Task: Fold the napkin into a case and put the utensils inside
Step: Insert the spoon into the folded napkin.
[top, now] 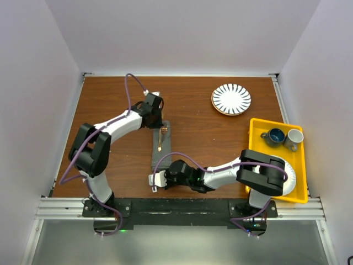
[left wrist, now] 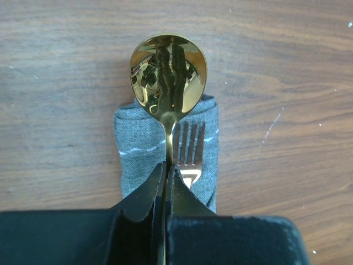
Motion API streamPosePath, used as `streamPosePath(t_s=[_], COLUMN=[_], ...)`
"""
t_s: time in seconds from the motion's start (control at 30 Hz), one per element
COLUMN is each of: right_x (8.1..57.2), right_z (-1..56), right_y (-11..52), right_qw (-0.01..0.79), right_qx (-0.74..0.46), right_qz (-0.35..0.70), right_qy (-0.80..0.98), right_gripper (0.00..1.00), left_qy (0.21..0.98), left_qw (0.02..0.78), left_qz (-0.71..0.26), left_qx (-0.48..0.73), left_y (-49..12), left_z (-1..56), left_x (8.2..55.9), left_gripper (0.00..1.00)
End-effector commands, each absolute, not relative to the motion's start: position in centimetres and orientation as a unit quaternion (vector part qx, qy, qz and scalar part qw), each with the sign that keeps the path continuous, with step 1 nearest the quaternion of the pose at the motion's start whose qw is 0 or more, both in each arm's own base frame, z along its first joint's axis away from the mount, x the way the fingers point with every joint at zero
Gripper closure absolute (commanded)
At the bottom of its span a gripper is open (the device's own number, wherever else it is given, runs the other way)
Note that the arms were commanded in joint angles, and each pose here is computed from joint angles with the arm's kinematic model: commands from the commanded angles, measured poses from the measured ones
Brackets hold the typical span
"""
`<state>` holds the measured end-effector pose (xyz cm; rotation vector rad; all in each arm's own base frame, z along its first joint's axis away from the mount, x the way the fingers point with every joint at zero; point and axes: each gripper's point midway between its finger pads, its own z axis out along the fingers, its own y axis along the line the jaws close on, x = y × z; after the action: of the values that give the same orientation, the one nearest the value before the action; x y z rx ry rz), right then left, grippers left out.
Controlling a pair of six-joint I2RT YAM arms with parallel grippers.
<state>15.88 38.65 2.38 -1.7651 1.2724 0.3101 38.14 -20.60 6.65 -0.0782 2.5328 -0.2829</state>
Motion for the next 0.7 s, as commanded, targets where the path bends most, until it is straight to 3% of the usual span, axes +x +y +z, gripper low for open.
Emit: streamPosePath(t_s=[0.0,0.37,0.67], right_x=[15.7,15.8,15.8], right_z=[3.1,3.2,3.0], right_y=[38.4,38.4,38.5], right_qw=[0.461,0.464,0.463], right_qx=[-0.711,-0.709,-0.710], right_qz=[0.131,0.132,0.131], right_qy=[0.514,0.514,0.514], right_gripper=[0.72,0.72,0.72], left_qy=[0.927,0.923,0.939], left_qw=[0.360,0.373,0.325], left_qz=[-0.099,-0.081,-0.102], left_qx=[-0.037,-0.046,-0.045], left_y=[-20.3,-19.5,-20.2], left_z=[10.3,10.4,8.8], left_x=[41.6,43.5,40.4], left_gripper=[1.00,1.00,1.00])
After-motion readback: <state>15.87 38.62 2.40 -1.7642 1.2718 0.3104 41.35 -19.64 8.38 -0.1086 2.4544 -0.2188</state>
